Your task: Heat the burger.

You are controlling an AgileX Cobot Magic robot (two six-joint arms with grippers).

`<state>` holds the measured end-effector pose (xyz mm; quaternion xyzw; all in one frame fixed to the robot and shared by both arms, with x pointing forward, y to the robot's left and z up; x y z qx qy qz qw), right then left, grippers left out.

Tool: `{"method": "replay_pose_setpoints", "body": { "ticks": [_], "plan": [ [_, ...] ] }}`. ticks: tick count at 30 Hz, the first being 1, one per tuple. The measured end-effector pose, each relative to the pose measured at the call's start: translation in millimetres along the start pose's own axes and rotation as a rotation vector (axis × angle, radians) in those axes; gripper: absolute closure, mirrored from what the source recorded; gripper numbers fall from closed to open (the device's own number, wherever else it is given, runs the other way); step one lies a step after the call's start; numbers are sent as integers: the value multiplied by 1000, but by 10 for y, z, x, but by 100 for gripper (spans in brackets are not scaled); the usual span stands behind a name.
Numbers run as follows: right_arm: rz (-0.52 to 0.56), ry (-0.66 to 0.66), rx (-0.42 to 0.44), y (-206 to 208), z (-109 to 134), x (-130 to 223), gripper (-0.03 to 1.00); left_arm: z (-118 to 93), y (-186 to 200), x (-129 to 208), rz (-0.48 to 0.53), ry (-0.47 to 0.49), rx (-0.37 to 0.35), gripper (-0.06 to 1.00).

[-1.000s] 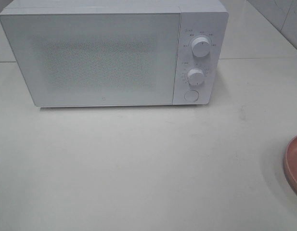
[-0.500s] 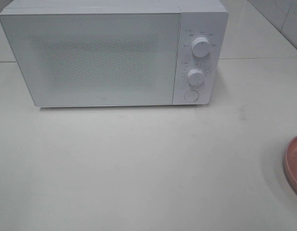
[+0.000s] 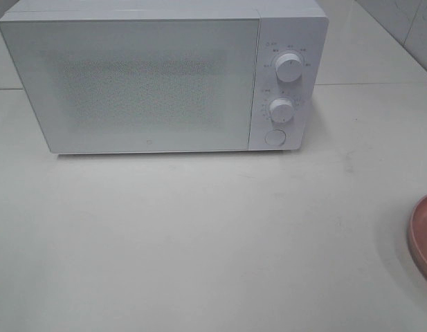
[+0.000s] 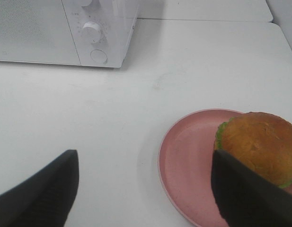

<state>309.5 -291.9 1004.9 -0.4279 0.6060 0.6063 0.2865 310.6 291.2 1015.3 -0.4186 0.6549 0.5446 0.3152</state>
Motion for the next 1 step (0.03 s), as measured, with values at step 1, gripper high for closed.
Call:
{"method": "replay_pose_setpoints", "body": {
  "ticks": [1],
  "plan": [
    [0, 0, 0, 0, 0, 0, 22, 0, 0, 0, 0, 0, 0, -3]
  ]
}}
Point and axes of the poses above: a point on each arm's last joint axis where the gripper is mounted, y pointing back along that axis away from the gripper, z along the wrist's bending axis when the last joint is at zero, x = y × z, the point moved 9 cm from there along -y, pointing out along that axis toward the gripper, and after that the axes turned 12 degrees about y, right-handed, at the moved point
